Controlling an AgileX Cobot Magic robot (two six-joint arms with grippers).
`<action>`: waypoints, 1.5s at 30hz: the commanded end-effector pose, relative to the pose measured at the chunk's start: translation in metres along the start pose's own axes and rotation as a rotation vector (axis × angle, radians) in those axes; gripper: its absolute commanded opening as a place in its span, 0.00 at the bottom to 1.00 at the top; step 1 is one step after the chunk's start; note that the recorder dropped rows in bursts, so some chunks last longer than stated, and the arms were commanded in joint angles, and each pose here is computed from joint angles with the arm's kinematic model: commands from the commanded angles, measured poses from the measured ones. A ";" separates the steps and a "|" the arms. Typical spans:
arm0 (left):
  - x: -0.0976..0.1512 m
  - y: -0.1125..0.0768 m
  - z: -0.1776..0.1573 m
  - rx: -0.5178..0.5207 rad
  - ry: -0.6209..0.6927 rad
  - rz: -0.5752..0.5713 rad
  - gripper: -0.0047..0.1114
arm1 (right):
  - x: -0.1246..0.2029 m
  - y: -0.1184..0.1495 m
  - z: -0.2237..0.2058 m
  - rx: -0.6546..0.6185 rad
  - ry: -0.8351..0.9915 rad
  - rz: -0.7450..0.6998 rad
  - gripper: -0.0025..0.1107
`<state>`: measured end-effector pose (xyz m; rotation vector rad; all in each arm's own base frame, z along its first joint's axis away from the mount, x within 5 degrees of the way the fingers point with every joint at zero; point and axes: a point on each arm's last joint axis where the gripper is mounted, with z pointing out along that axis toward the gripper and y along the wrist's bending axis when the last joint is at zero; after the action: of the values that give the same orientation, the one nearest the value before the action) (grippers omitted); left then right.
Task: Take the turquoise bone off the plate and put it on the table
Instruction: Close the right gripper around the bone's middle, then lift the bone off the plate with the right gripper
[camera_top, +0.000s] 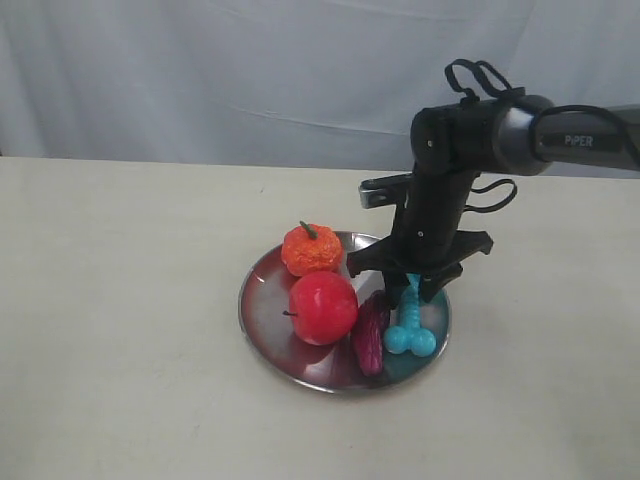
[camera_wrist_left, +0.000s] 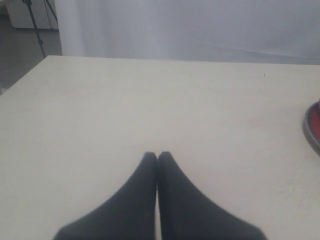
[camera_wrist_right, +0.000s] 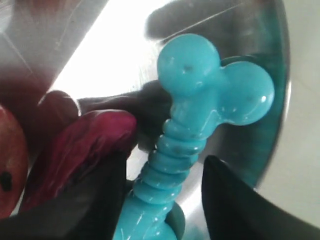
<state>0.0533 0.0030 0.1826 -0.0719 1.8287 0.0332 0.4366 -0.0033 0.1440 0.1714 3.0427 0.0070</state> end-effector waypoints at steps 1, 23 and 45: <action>0.000 0.000 0.000 -0.003 -0.004 -0.008 0.04 | -0.001 0.000 0.002 0.004 -0.002 0.004 0.40; 0.000 0.000 0.000 -0.005 -0.004 -0.004 0.04 | -0.001 -0.003 0.023 0.029 0.025 0.012 0.40; 0.000 0.000 0.000 -0.006 -0.004 -0.002 0.04 | 0.012 -0.018 -0.128 0.151 -0.295 -0.025 0.02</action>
<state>0.0533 0.0030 0.1826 -0.0719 1.8287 0.0332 0.4237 -0.0119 0.2338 0.1339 2.8219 -0.1327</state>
